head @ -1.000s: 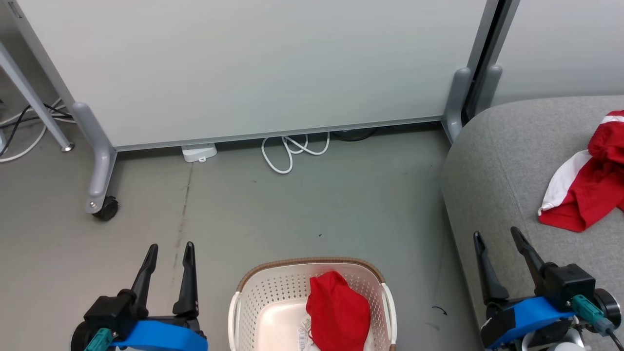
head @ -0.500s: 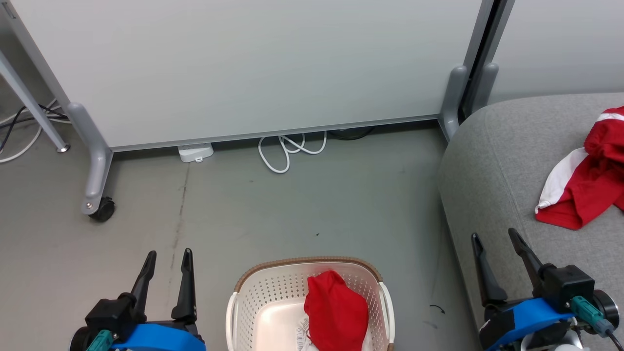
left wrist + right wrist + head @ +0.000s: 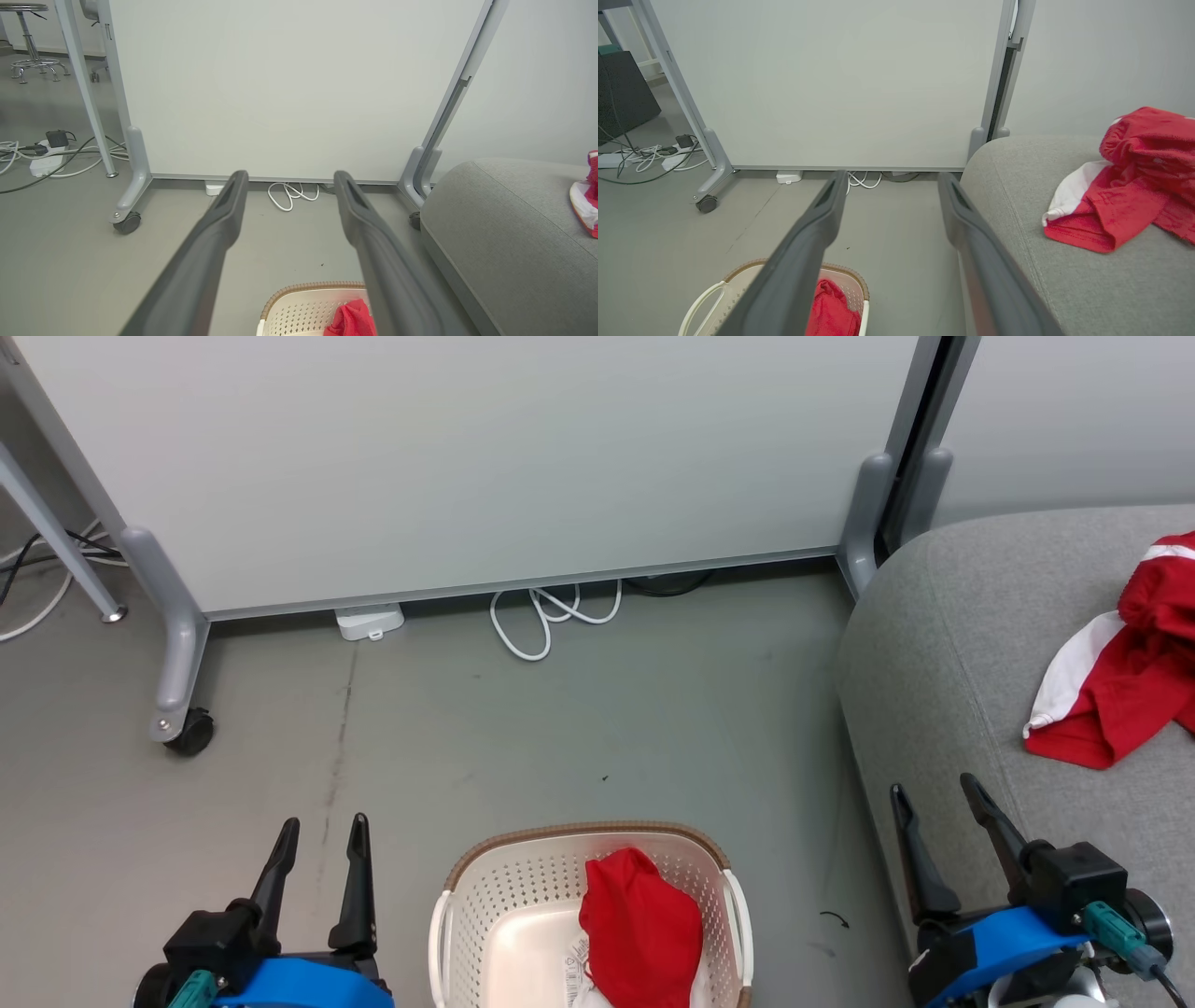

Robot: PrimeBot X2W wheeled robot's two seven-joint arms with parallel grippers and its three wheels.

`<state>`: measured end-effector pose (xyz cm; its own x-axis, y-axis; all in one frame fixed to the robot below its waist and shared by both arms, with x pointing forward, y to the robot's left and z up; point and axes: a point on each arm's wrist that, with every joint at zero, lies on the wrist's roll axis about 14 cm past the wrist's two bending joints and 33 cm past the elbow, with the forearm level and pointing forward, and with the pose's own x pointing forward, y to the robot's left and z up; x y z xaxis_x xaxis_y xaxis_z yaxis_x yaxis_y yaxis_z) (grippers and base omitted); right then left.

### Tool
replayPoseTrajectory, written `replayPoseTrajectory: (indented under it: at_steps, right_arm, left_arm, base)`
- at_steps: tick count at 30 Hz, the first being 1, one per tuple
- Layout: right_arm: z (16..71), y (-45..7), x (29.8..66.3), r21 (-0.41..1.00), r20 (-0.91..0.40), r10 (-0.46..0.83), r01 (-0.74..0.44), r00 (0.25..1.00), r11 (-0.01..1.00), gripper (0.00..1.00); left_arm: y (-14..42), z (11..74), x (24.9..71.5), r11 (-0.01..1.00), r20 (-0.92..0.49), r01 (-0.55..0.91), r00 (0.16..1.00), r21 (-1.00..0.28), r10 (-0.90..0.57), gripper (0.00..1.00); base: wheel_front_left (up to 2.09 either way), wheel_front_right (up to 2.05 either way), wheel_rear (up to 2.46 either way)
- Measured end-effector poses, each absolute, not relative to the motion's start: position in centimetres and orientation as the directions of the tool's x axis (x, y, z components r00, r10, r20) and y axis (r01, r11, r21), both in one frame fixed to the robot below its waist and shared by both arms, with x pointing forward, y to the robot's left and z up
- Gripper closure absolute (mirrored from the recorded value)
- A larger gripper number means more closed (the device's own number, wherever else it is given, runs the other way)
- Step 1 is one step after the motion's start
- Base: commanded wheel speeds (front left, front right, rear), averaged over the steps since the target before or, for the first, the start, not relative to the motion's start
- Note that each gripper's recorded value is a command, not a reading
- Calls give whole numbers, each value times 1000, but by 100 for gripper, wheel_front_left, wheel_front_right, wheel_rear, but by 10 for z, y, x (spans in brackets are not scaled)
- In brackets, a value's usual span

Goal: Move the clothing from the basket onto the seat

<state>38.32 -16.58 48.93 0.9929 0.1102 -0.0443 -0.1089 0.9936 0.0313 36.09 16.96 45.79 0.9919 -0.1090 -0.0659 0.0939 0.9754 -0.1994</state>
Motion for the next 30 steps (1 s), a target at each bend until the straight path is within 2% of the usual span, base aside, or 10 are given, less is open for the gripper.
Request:
replayPoseTrajectory:
  at_steps: [10,17,23,30]
  right_arm:
    - [482,-167,386,35,-65,108,-106,992,994,0]
    - [472,-166,399,18,-91,112,-111,989,994,0]
    - [453,-169,411,13,-133,105,-105,985,994,0]
    - [427,-181,421,2,-193,77,-78,978,997,0]
  left_arm:
    - [157,437,370,971,-127,117,981,-209,-145,0]
    - [127,410,391,955,-204,188,950,-231,-236,0]
    - [94,378,411,929,-278,262,901,-262,-333,0]
    - [56,324,419,889,-398,347,801,-300,-447,0]
  base:
    - [0,0,0]
    - [0,0,0]
    - [0,0,0]
    - [0,0,0]
